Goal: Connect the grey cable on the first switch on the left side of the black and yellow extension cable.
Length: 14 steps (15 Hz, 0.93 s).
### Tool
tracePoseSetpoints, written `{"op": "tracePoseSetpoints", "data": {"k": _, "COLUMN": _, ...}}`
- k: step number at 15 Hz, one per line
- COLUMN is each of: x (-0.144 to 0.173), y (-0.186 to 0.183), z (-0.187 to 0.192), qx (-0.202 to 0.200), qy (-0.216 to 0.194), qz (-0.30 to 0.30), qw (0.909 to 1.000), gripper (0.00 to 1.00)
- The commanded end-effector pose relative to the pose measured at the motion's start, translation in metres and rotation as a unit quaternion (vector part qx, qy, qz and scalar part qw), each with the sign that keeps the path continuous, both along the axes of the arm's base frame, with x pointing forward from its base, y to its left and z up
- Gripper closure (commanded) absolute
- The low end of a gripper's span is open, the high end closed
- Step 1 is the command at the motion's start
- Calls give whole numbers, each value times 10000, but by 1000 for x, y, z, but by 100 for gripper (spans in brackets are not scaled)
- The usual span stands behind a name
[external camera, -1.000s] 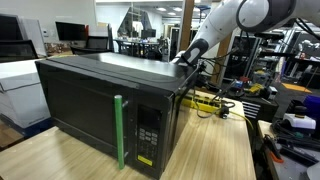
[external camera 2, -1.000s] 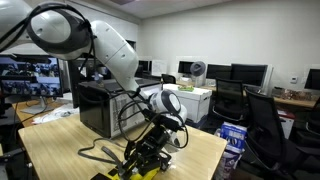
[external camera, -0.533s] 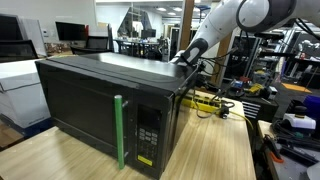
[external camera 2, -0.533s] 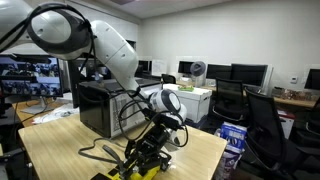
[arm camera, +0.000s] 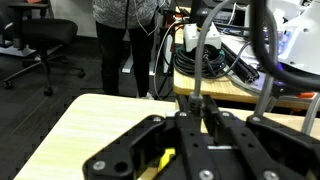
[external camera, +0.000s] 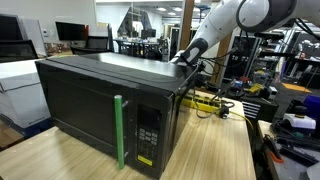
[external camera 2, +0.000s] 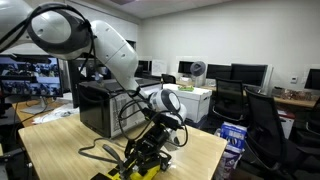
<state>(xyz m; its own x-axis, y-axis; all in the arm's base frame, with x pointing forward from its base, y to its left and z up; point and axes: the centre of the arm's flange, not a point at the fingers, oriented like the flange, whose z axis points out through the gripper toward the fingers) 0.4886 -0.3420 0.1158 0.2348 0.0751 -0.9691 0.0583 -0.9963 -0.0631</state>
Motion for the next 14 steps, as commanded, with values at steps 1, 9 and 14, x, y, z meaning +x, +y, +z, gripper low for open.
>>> {"op": "tracePoseSetpoints", "data": {"k": 1, "x": 3, "y": 7, "z": 4, "qx": 54, "qy": -150, "qz": -25, "qw": 9999, "gripper": 94}}
{"op": "tracePoseSetpoints", "data": {"k": 9, "x": 3, "y": 6, "z": 0, "qx": 23, "qy": -21, "qz": -58, "qw": 10000, "gripper": 94}}
{"op": "tracePoseSetpoints", "data": {"k": 14, "x": -1, "y": -2, "z": -6, "qx": -29, "qy": 62, "qz": -130, "qw": 9999, "gripper": 94}}
